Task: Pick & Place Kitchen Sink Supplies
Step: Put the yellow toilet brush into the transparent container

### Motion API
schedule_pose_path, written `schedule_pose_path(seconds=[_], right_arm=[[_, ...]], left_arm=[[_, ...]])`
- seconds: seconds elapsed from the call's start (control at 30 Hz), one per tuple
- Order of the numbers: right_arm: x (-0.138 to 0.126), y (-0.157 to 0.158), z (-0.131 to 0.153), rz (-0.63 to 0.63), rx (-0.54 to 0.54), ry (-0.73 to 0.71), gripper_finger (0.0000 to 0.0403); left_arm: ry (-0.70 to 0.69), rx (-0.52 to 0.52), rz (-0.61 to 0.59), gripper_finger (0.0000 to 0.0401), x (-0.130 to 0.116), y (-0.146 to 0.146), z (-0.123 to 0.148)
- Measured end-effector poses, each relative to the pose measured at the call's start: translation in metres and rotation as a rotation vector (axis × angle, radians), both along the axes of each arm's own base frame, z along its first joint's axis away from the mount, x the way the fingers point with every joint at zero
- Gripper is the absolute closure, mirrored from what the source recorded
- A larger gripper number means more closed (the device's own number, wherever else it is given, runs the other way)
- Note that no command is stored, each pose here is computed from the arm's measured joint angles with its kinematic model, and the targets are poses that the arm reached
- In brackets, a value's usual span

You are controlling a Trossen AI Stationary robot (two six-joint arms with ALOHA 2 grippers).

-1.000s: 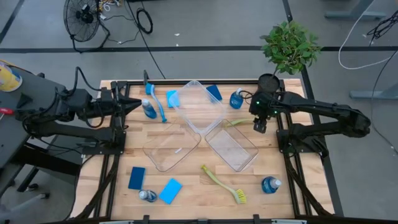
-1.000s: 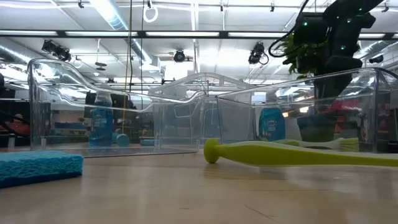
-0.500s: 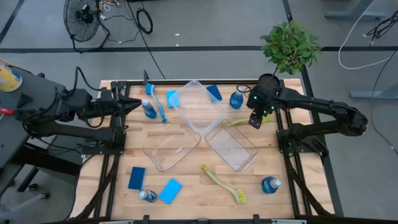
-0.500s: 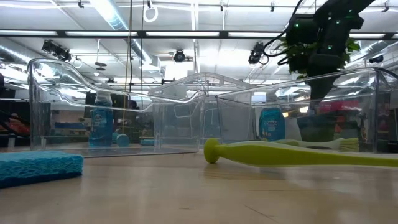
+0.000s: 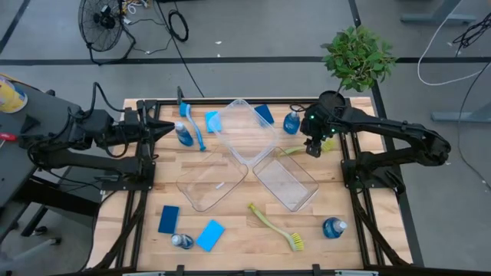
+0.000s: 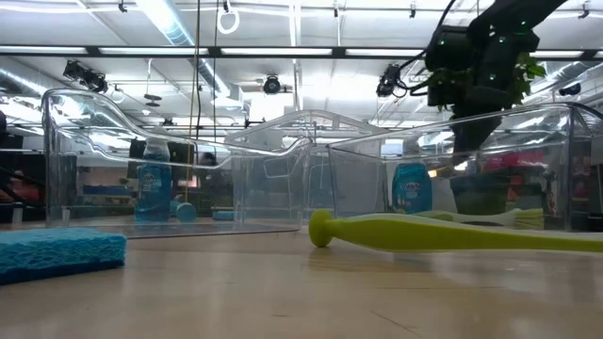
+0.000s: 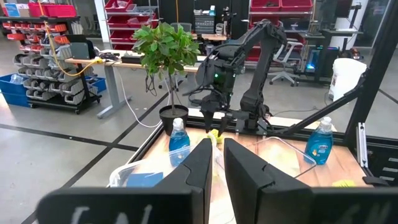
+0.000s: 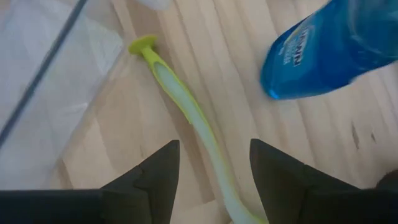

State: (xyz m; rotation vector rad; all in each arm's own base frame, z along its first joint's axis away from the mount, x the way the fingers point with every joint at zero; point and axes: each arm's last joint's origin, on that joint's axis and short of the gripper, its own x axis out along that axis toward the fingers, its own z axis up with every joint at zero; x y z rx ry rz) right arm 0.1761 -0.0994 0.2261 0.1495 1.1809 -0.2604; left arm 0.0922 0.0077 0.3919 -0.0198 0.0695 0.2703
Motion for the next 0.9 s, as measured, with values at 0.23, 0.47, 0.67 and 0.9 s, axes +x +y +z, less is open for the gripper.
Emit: schedule_pose_path(seconds=[0.23,0.47,0.67,0.9], right_arm=[[0.012,-0.007,-0.020,0.029,0.036,0.088,0.0204],[0.017,-0.010,-0.032,0.053,0.060,0.143,0.0204],[0.015,-0.009,-0.038,0.076,0.061,0.159,0.0204],[0.010,-0.008,-0.051,0.067,0.019,0.185,0.0204]], left_arm=[[-0.001,0.000,0.000,0.0353,0.000,0.000,0.000],[0.000,0.000,0.000,0.0353,0.000,0.000,0.000],[0.000,0.000,0.000,0.0353,0.000,0.000,0.000],[0.000,0.000,0.000,0.0353,0.000,0.000,0.000]])
